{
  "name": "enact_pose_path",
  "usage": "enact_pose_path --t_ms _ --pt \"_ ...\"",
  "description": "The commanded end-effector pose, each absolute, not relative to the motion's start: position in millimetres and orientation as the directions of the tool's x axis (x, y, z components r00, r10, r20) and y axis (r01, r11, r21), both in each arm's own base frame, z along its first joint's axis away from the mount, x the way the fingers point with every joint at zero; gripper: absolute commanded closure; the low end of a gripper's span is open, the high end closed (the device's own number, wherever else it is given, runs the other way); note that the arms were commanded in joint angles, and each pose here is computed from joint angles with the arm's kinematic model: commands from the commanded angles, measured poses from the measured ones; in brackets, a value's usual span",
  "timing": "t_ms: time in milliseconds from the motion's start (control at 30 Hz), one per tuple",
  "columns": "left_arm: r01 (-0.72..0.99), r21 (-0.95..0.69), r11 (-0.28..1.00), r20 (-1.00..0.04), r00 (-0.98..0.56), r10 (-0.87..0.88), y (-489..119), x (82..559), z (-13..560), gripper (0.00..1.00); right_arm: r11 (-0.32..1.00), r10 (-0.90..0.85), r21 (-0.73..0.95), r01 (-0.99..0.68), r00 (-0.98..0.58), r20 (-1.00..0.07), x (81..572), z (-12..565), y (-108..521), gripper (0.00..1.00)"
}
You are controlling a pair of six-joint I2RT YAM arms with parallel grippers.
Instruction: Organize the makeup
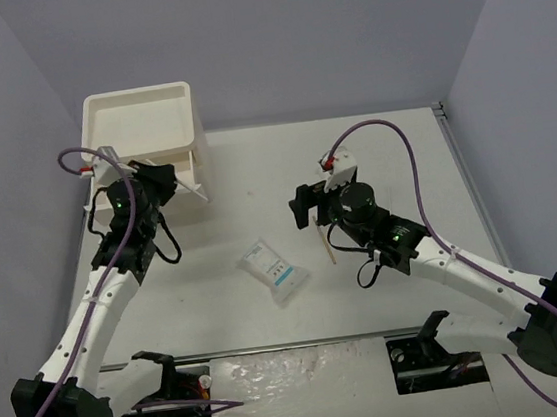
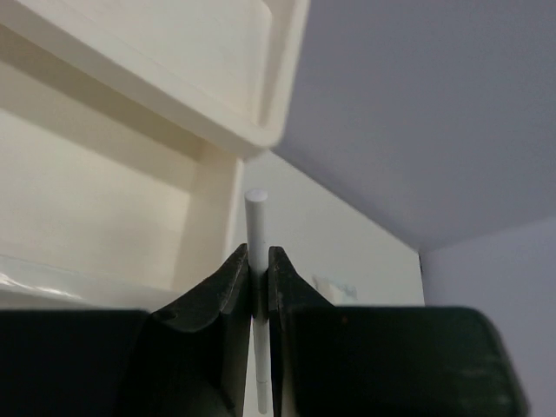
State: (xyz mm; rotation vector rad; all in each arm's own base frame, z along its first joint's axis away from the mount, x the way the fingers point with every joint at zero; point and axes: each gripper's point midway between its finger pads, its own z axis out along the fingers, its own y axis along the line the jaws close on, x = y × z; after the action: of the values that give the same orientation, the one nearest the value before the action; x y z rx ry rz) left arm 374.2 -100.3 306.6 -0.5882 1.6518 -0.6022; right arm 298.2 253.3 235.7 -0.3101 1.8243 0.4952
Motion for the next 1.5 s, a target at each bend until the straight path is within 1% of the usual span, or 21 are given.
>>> enact_pose_path --t_ms 0,167,300,400,467,567,667,733,767,833,933,1000,1100,1167,1267,1367,1400,1467 --pt "0.002 -0.818 0.575 -0.57 0.128 -0.812 -47.8 394.4 375.6 1.0 0.928 0.067 0.175 -0.328 -0.317 -0.946 305.8 221.7 211.9 0.12" --pt "-0.015 -0.861 0.508 -0.498 0.226 -0.837 -15.0 413.7 375.5 1.0 0.95 0.034 0.141 -0.278 -0.36 -0.932 305.1 199.1 193.3 0.11" --pt "-0.047 -0.87 0.491 -0.488 0.224 -0.843 -5.2 428.6 364.8 1.0 0.96 0.015 0.128 -0.25 -0.409 -0.912 304.8 179.9 183.9 0.11" --pt "-0.074 -0.876 0.477 -0.481 0.222 -0.848 -0.8 432.1 353.0 0.84 0.962 0.0 0.122 -0.246 -0.442 -0.897 304.5 167.5 181.6 0.11" --pt "-0.099 -0.87 0.482 -0.492 0.226 -0.841 3.7 431.7 347.2 0.68 0.964 -0.006 0.117 -0.239 -0.461 -0.887 305.5 159.4 179.3 0.11" --pt "-0.13 -0.856 0.501 -0.517 0.227 -0.825 8.8 431.2 340.9 0.47 0.963 -0.021 0.114 -0.243 -0.492 -0.87 307.0 146.8 179.2 0.11" --pt "-0.146 -0.842 0.52 -0.54 0.217 -0.813 10.8 429.6 339.6 0.3 0.959 -0.038 0.115 -0.258 -0.522 -0.852 308.0 136.1 182.8 0.12" --pt "-0.154 -0.823 0.547 -0.568 0.205 -0.797 10.6 426.9 342.8 0.22 0.957 -0.058 0.113 -0.268 -0.556 -0.829 308.1 122.4 186.2 0.13" --pt "-0.156 -0.812 0.563 -0.584 0.198 -0.787 10.2 424.7 346.3 0.2 0.956 -0.062 0.114 -0.269 -0.571 -0.819 308.3 116.9 186.8 0.13" --pt "-0.172 -0.764 0.622 -0.645 0.17 -0.745 10.2 418.6 355.8 0.14 0.955 -0.077 0.118 -0.271 -0.613 -0.787 307.9 100.9 189.9 0.15" --pt "-0.196 -0.682 0.705 -0.73 0.118 -0.674 10.1 404.7 367.4 0.1 0.956 -0.088 0.123 -0.267 -0.66 -0.746 308.7 81.5 193.1 0.18" --pt "-0.204 -0.624 0.754 -0.779 0.096 -0.619 11.6 393.4 374.3 0.1 0.953 -0.097 0.132 -0.274 -0.686 -0.721 308.3 70.7 197.4 0.21" --pt "-0.206 -0.522 0.827 -0.849 0.029 -0.528 10.4 369.2 376.6 0.09 0.955 -0.108 0.129 -0.267 -0.72 -0.686 307.4 53.5 198.2 0.31" --pt "-0.175 -0.459 0.871 -0.879 -0.052 -0.474 2.2 355.0 371.2 0.09 0.957 -0.122 0.119 -0.265 -0.737 -0.665 306.3 42.3 197.8 0.37" --pt "-0.09 -0.409 0.908 -0.891 -0.175 -0.418 -16.8 336.8 357.2 0.09 0.959 -0.137 0.104 -0.262 -0.755 -0.642 305.4 29.7 196.4 0.42" --pt "0.008 -0.412 0.911 -0.867 -0.31 -0.389 -42.9 316.4 332.1 0.09 0.96 -0.15 0.096 -0.265 -0.769 -0.622 303.8 19.6 197.4 0.52" --pt "0.008 -0.412 0.911 -0.859 -0.335 -0.386 -45.7 314.5 323.5 0.09 0.959 -0.15 0.097 -0.266 -0.768 -0.622 304.4 20.0 198.2 0.55" --pt "0.078 -0.453 0.888 -0.834 -0.389 -0.391 -67.0 301.5 311.5 0.09 0.959 -0.158 0.092 -0.267 -0.779 -0.607 303.2 12.9 198.8 0.7"
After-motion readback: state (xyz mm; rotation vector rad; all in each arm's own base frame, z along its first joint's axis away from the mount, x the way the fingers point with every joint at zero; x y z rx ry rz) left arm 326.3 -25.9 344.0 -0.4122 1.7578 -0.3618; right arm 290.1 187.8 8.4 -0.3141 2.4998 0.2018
